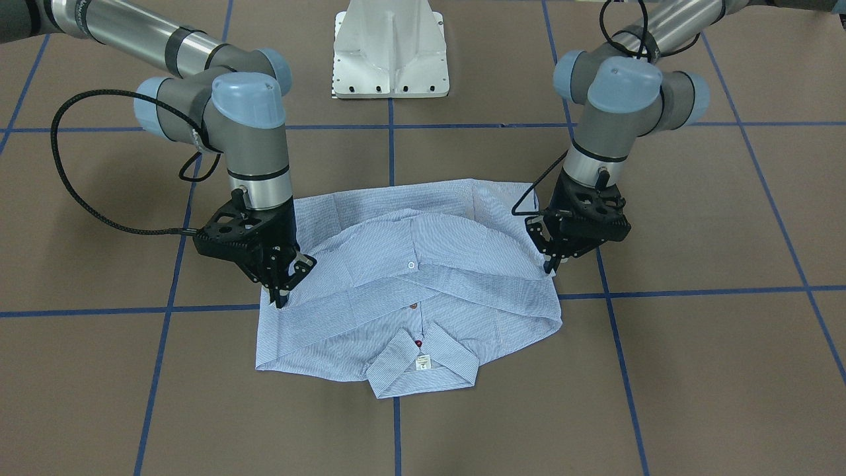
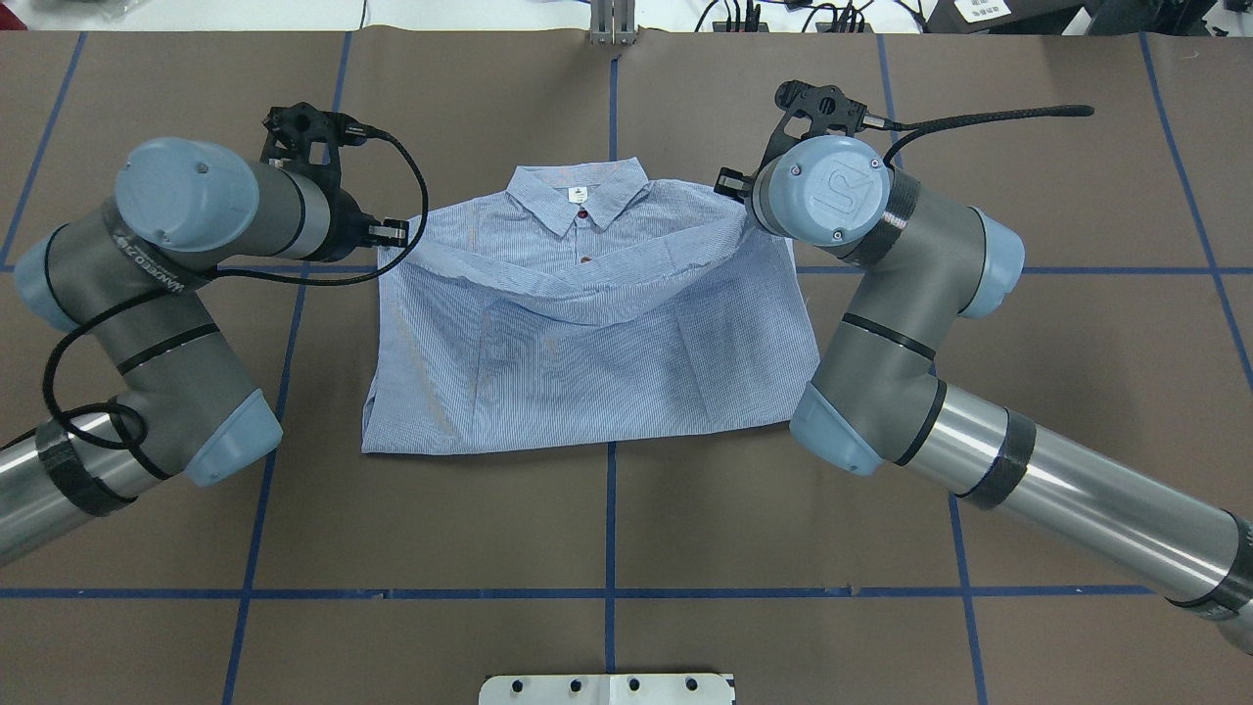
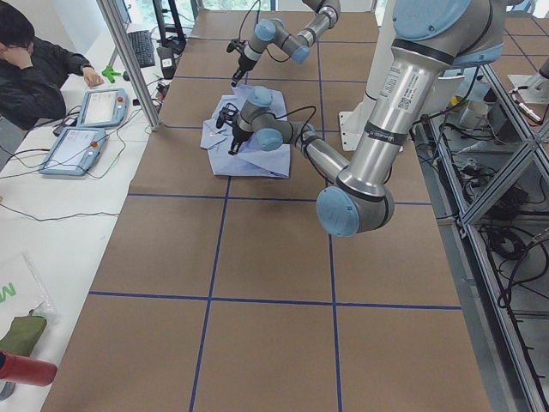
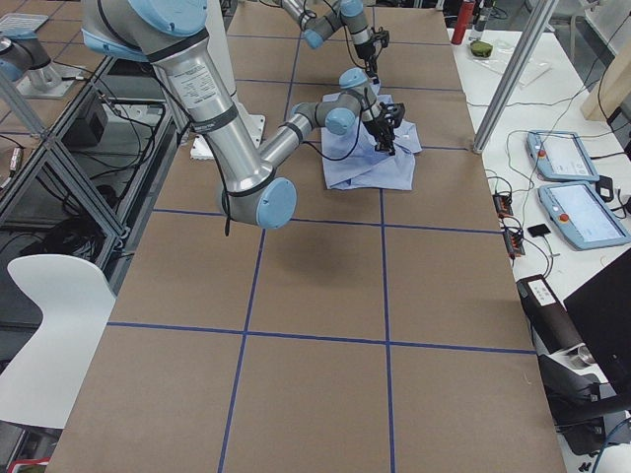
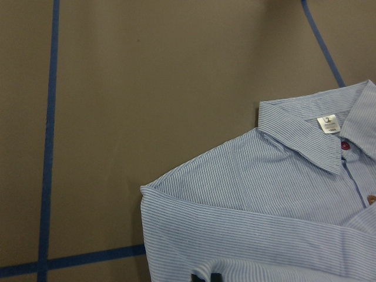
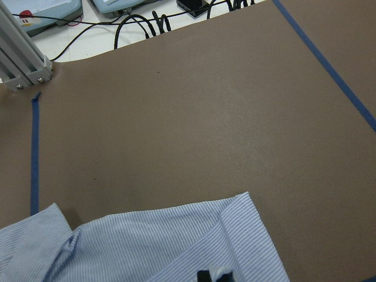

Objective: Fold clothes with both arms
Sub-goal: 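Lift both hem corners and fold them toward the collar with both grippers, then release the hem at the collar and draw both grippers back, then lower the left gripper to the folded shirt's near side edge and grasp it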

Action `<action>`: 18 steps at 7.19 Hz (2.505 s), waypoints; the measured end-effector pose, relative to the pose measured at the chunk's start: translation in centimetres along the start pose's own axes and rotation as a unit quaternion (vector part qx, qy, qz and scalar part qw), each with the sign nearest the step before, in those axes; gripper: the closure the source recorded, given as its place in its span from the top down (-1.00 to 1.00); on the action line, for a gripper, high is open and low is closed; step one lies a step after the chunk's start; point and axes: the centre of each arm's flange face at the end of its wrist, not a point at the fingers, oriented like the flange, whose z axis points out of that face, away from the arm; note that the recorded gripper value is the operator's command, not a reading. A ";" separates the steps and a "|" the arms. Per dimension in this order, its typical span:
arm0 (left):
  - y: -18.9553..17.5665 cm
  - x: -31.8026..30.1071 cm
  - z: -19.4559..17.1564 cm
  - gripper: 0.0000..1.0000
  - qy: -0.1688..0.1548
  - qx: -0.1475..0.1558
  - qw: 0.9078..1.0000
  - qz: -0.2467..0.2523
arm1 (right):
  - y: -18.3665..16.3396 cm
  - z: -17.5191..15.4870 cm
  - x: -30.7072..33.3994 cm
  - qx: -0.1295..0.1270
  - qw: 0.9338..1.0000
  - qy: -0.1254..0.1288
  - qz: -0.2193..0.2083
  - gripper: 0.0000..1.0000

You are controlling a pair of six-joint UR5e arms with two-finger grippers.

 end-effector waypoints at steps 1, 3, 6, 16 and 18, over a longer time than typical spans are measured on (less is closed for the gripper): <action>0.0 -0.8 1.9 -1.00 0.001 0.002 1.000 0.000 | -0.8 1.2 0.8 -0.003 1.000 -0.003 -0.009 -1.00; 0.1 -1.5 3.1 -0.11 0.003 0.004 1.000 0.001 | -1.9 2.1 1.9 -0.011 1.000 -0.002 -0.018 0.98; -2.4 -3.2 1.6 1.00 0.017 0.018 0.998 0.058 | -2.5 1.4 0.8 -0.013 0.999 -0.013 -0.031 1.00; 16.3 -5.6 -2.8 0.75 0.146 -0.015 0.989 0.009 | -6.0 0.0 2.9 -0.083 0.995 -0.036 -0.048 1.00; 17.8 -4.5 -2.2 0.49 0.136 -0.016 0.990 -0.017 | -6.0 0.1 3.1 -0.079 0.995 -0.034 -0.048 1.00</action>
